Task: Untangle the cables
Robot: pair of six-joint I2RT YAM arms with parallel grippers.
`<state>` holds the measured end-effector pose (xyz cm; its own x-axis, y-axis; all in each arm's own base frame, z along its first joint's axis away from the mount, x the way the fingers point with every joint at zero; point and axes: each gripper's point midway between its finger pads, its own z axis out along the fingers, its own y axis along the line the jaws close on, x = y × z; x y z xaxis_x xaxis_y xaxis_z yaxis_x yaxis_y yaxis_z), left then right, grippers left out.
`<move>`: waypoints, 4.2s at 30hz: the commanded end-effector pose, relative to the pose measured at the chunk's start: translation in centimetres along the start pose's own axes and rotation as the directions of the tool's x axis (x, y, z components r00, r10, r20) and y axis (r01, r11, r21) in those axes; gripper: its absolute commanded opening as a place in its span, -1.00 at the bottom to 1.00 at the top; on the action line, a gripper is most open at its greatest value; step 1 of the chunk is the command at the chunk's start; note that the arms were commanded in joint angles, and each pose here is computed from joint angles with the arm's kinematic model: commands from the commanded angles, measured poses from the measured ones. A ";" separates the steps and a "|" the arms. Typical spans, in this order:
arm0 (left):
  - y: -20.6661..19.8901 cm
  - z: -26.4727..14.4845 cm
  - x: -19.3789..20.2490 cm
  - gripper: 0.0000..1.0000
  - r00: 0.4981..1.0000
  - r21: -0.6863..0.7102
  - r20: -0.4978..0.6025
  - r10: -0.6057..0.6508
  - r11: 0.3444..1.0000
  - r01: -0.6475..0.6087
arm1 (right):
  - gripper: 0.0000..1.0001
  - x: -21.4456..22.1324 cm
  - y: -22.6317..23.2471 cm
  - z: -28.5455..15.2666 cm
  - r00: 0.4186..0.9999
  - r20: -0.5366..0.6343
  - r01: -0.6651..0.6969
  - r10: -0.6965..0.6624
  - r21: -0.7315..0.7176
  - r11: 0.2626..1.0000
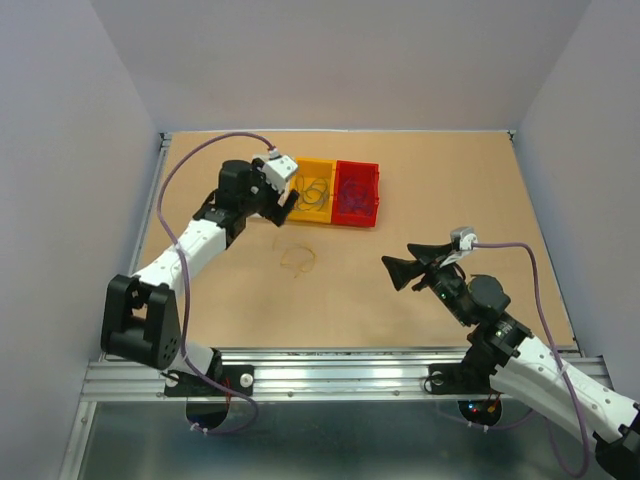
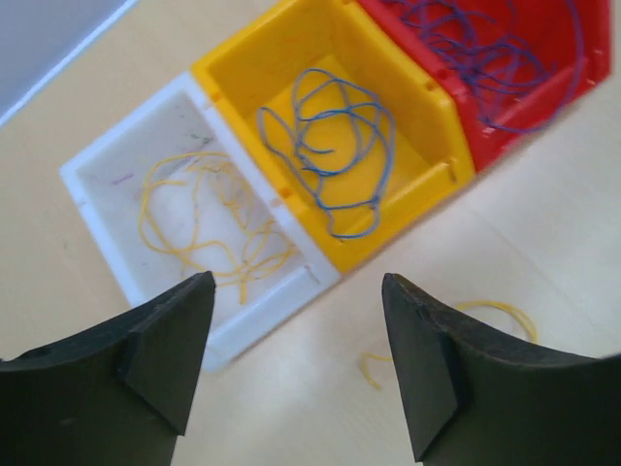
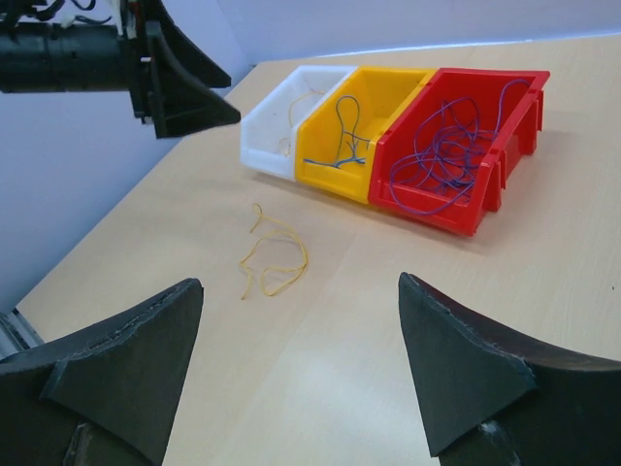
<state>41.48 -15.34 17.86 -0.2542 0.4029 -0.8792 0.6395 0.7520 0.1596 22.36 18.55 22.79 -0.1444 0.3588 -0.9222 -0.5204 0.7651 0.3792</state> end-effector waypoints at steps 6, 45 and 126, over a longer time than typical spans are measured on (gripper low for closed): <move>-8.5 -2.2 2.9 0.98 0.982 0.086 -0.031 0.189 0.979 -0.186 | 0.74 -2.1 1.1 0.4 0.998 0.055 -0.003 0.005 -0.031 1.000; -13.5 2.8 14.0 -0.77 0.864 0.362 -0.357 0.355 0.905 -0.222 | 0.75 -2.6 1.1 -0.5 0.996 0.087 0.013 -0.009 -0.048 0.999; 9.4 6.9 0.3 0.10 0.986 -0.258 -0.012 -0.165 0.953 0.157 | 0.75 -2.3 0.8 0.0 0.997 0.074 0.007 -0.005 -0.031 0.999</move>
<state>51.86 -11.24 15.54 -0.3989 0.2715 -0.8759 0.3606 0.9246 0.1224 22.14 18.50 23.28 -0.1282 0.3594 -0.9243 -0.5346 0.7600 0.3697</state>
